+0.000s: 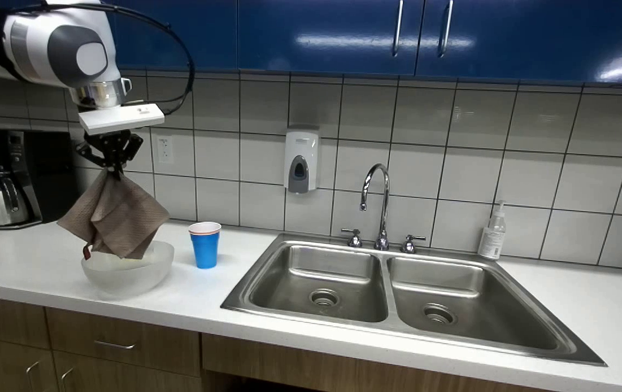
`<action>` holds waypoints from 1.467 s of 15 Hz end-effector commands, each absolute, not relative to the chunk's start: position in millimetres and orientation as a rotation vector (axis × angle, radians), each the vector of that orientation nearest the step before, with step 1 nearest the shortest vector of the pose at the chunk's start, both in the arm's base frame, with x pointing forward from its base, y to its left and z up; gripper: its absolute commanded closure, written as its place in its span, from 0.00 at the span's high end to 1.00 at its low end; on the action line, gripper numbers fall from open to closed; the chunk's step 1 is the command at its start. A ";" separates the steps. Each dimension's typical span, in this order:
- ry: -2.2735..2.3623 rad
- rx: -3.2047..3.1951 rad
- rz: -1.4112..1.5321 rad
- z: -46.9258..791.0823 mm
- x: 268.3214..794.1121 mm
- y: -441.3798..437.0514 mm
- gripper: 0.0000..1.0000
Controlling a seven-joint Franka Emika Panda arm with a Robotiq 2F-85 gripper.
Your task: Put the towel into the bowl
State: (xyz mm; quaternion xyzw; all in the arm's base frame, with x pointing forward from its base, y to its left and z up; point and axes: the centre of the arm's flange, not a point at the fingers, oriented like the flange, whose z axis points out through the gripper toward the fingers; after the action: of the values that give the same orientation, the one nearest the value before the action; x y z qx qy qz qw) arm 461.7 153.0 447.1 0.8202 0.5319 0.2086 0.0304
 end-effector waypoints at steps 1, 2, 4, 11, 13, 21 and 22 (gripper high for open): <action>1.665 2.520 0.581 432.3 446.1 138.6 0.01; 1.663 2.528 0.557 424.8 445.7 136.7 0.01; 1.653 2.545 0.521 413.4 446.2 134.0 0.01; 1.657 2.577 0.426 384.2 448.9 130.8 0.01; 1.648 2.596 0.402 378.2 451.0 131.7 0.27; 1.653 2.607 0.373 367.9 451.8 130.2 0.78; 1.652 2.607 0.371 367.4 451.5 130.3 0.87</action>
State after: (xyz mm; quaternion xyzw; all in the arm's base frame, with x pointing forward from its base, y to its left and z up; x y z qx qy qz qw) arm 449.4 132.9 364.7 0.8386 0.5303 0.1246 0.0112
